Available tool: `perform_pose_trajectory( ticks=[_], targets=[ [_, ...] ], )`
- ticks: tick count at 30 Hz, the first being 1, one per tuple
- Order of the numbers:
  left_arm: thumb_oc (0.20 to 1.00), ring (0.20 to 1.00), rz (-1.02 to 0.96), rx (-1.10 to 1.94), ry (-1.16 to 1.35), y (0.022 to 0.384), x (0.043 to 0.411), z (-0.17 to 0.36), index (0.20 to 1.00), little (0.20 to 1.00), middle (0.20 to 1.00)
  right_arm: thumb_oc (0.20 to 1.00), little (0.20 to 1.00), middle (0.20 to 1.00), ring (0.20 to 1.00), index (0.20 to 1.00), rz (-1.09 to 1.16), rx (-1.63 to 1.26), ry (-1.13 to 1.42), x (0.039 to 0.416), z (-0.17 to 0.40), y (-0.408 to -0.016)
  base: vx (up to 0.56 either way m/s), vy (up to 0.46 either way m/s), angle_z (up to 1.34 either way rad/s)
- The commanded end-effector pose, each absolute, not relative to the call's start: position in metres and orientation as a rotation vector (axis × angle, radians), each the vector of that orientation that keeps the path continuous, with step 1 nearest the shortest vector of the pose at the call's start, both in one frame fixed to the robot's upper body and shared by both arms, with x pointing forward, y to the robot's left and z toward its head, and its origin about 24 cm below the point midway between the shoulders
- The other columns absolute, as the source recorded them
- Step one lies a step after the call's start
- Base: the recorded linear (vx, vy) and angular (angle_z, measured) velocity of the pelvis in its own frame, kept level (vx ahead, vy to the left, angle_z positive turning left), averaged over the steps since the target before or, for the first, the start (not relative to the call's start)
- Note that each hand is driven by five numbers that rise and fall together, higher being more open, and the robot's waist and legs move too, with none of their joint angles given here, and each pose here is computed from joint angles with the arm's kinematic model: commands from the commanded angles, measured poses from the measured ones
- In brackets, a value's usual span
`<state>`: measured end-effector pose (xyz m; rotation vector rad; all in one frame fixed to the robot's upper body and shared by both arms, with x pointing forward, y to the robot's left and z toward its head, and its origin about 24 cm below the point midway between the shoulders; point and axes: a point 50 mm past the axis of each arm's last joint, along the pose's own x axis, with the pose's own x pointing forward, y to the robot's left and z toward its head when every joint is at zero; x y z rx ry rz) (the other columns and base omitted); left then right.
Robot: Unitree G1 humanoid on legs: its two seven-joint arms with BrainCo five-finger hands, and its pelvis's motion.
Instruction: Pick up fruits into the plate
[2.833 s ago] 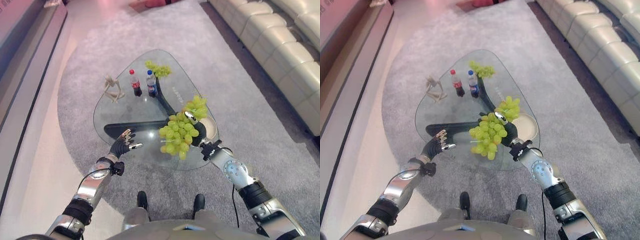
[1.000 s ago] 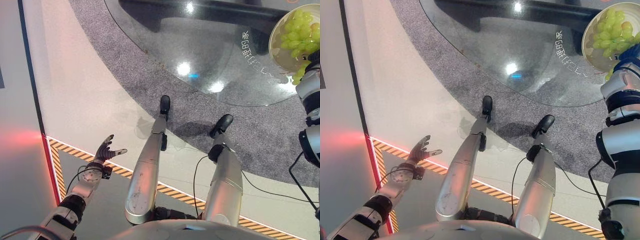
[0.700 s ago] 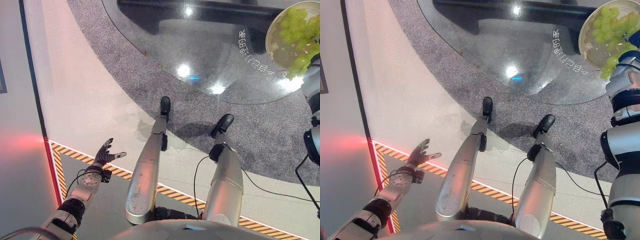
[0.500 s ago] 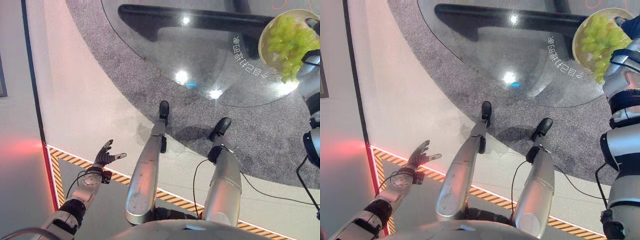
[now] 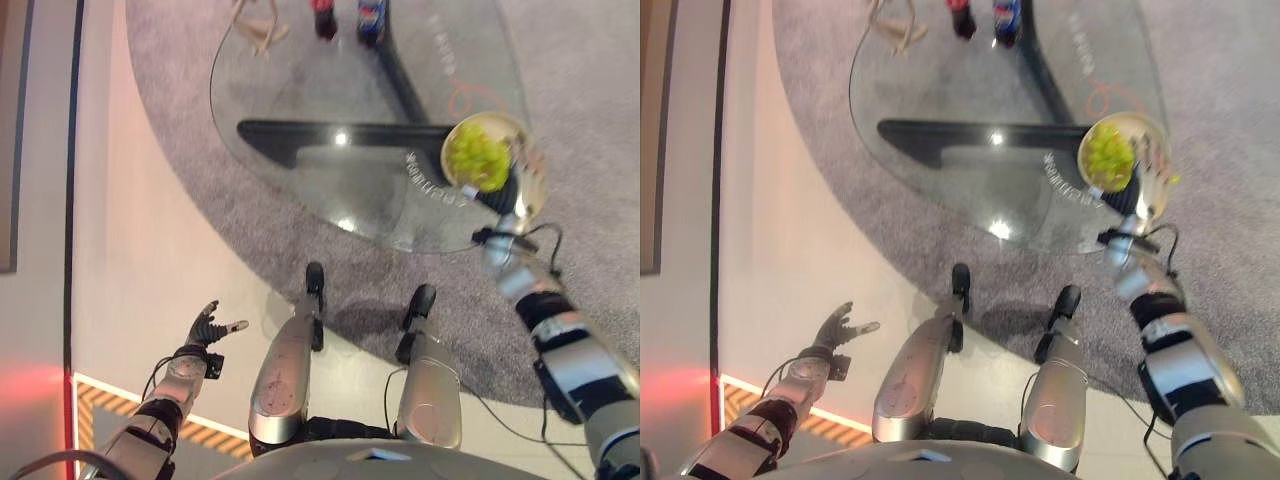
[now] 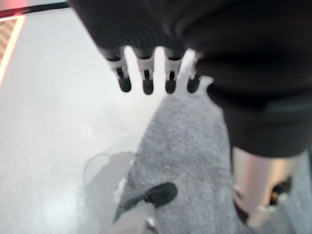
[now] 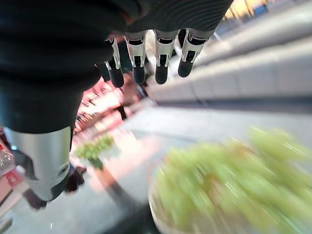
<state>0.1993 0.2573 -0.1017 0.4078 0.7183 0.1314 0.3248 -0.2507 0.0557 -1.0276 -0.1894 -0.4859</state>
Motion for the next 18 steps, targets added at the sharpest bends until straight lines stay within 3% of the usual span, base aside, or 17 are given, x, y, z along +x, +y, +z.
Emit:
perform_pose_trajectory(
  ticks=[1,6,18],
  targets=[
    [1.0,1.0,0.081,0.498,0.827,0.256,0.179,-0.117,1.0,1.0,1.0,1.0,1.0,1.0,1.0,1.0,-0.312,-1.071,-0.155,0.309,0.037,-0.244,0.06,0.004,-0.14],
    [1.0,1.0,0.039,0.537,0.899,0.254,0.167,-0.125,1.0,1.0,1.0,1.0,1.0,1.0,1.0,1.0,-0.022,-1.125,0.123,0.251,-0.038,-0.231,0.04,0.005,-0.18],
    [1.0,1.0,-0.09,0.74,1.197,0.262,0.125,-0.146,1.0,1.0,1.0,1.0,1.0,1.0,1.0,1.0,-0.011,-0.875,1.017,0.147,-0.132,-0.267,0.01,-0.041,-0.08]
  ],
)
